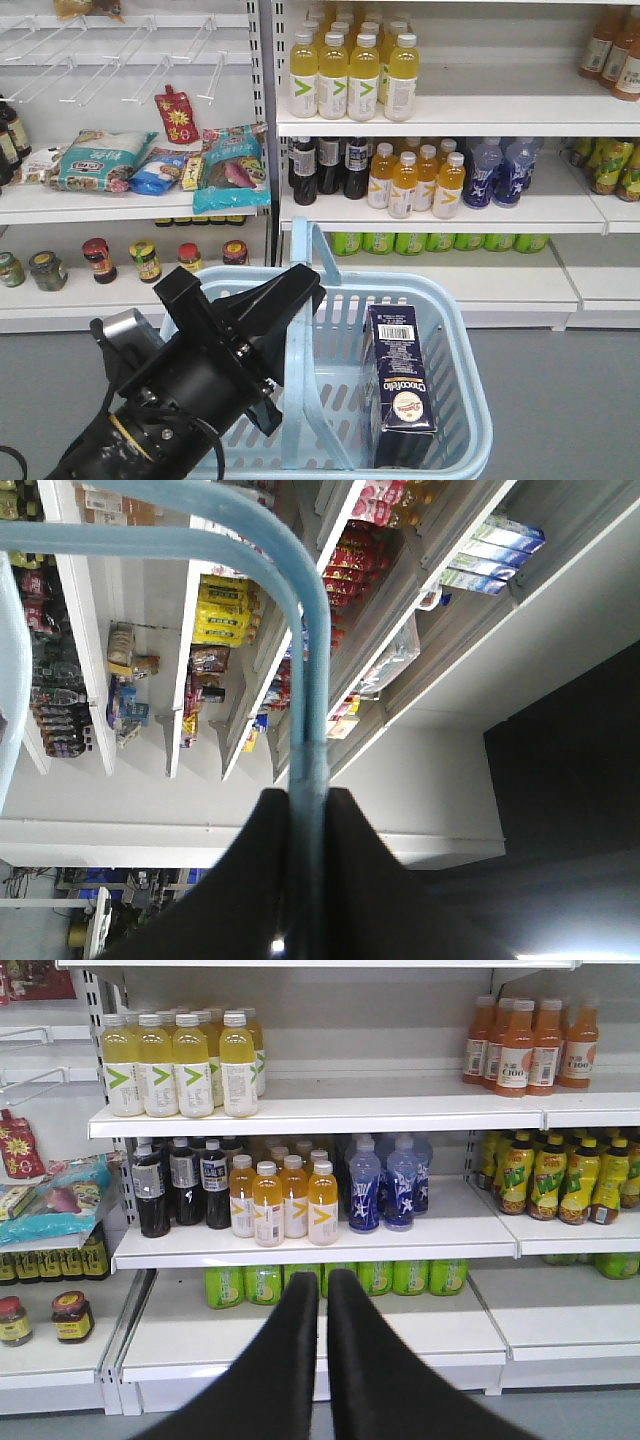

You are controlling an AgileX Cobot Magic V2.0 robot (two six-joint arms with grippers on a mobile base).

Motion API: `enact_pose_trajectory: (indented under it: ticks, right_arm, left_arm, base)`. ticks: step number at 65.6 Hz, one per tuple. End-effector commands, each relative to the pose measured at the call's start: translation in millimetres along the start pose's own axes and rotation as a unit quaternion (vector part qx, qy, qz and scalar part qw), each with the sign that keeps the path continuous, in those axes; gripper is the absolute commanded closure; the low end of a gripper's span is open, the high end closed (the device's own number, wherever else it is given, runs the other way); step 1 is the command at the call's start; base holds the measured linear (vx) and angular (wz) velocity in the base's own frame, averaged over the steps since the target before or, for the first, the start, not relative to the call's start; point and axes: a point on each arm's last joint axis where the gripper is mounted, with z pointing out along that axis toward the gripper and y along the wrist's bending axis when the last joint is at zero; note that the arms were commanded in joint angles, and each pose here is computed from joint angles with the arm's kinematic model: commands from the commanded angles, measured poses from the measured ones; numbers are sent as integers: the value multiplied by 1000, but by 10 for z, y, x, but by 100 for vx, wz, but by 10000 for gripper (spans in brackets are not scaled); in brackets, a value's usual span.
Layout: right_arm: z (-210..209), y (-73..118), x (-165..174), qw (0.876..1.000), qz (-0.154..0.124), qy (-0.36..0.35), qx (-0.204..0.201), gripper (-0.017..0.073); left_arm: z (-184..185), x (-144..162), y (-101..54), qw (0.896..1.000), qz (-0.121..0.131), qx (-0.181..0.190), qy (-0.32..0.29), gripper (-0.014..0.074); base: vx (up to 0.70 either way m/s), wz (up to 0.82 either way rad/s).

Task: Left arm holds basket, right arm returns cookies
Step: 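Turn the base along the shelves, keeping the basket in the left gripper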

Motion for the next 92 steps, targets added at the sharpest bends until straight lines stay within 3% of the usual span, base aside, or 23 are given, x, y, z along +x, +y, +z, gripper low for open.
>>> enact_pose_trajectory:
  ticks: [1, 55, 92]
  right_arm:
    - [1, 2, -11, 999, -5, -33, -1, 568]
    - [1, 2, -10, 999, -5, -33, -1, 568]
    - [1, 2, -10, 999, -5, -33, -1, 568]
  left_arm:
    - [-27, 63, -413, 985, -11, 169, 15, 596]
    - [-27, 63, -414, 985, -11, 169, 15, 596]
    - [-27, 63, -414, 985, -11, 169, 15, 596]
  base:
    - [45, 3]
    - [37, 0]
    - [18, -11]
